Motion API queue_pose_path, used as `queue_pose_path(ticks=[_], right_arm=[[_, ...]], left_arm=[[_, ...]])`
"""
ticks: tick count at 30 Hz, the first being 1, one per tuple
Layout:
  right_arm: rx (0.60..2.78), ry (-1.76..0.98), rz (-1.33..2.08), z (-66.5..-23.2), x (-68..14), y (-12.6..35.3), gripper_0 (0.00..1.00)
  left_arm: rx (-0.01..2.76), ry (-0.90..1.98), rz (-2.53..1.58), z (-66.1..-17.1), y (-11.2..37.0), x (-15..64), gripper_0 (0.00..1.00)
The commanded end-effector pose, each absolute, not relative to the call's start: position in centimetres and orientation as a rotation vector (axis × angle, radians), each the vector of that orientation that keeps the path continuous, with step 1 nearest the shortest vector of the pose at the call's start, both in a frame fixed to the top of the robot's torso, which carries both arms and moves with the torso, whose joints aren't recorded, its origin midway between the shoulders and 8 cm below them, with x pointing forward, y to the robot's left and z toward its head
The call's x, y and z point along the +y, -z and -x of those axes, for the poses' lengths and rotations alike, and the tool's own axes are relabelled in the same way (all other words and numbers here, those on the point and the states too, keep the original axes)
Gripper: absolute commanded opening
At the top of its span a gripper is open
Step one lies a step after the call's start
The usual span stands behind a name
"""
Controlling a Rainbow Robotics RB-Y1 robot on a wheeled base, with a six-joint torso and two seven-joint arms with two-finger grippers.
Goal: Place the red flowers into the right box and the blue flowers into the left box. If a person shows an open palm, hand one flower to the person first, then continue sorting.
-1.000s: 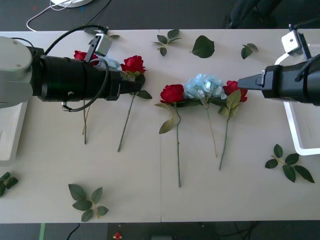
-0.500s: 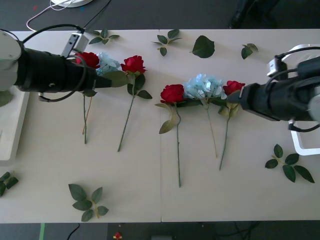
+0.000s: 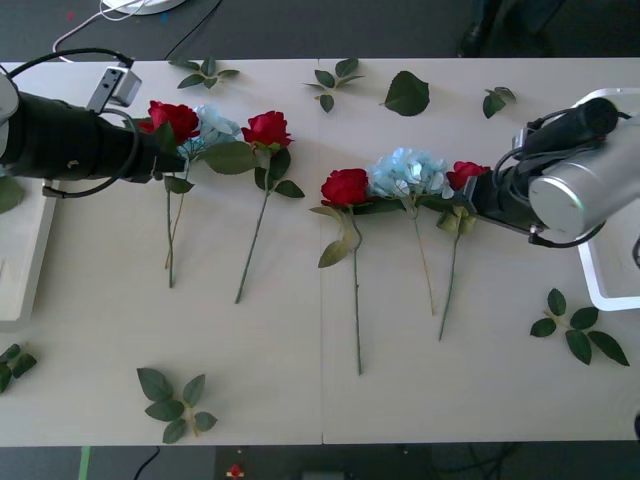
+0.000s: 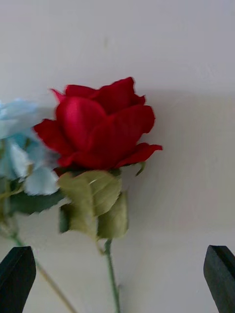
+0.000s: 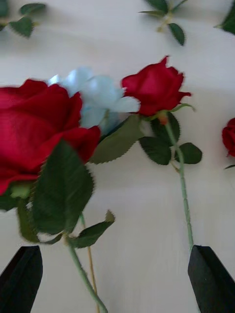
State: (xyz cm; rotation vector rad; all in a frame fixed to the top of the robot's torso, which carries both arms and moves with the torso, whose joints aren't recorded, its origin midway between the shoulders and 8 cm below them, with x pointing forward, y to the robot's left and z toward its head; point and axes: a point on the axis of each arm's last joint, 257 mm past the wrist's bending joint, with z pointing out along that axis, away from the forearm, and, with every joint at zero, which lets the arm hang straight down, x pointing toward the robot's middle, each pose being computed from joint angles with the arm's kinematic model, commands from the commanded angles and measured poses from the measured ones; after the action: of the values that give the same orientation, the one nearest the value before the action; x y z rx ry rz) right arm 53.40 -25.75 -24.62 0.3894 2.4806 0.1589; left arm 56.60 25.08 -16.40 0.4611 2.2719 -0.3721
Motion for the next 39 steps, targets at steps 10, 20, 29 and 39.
queue_pose_path(ticks=[10,20,29,39], right_arm=[[2.436,-0.097,-0.345,-58.0,-23.8,27.2,1.00],[2.418,-0.131,-0.303,-59.5,-22.1,28.9,1.00],[2.412,-0.132,-0.270,-59.7,-21.8,28.9,0.00],[2.405,-0.132,-0.239,-59.9,-21.6,28.7,0.00]], left_arm=[[2.302,0.359,-0.251,-56.9,17.7,29.8,0.86],[2.297,0.414,-0.343,-56.9,17.3,29.9,0.86],[2.296,0.350,-0.402,-57.6,17.4,31.9,0.86],[2.354,0.281,-0.403,-57.8,17.4,32.9,0.86]])
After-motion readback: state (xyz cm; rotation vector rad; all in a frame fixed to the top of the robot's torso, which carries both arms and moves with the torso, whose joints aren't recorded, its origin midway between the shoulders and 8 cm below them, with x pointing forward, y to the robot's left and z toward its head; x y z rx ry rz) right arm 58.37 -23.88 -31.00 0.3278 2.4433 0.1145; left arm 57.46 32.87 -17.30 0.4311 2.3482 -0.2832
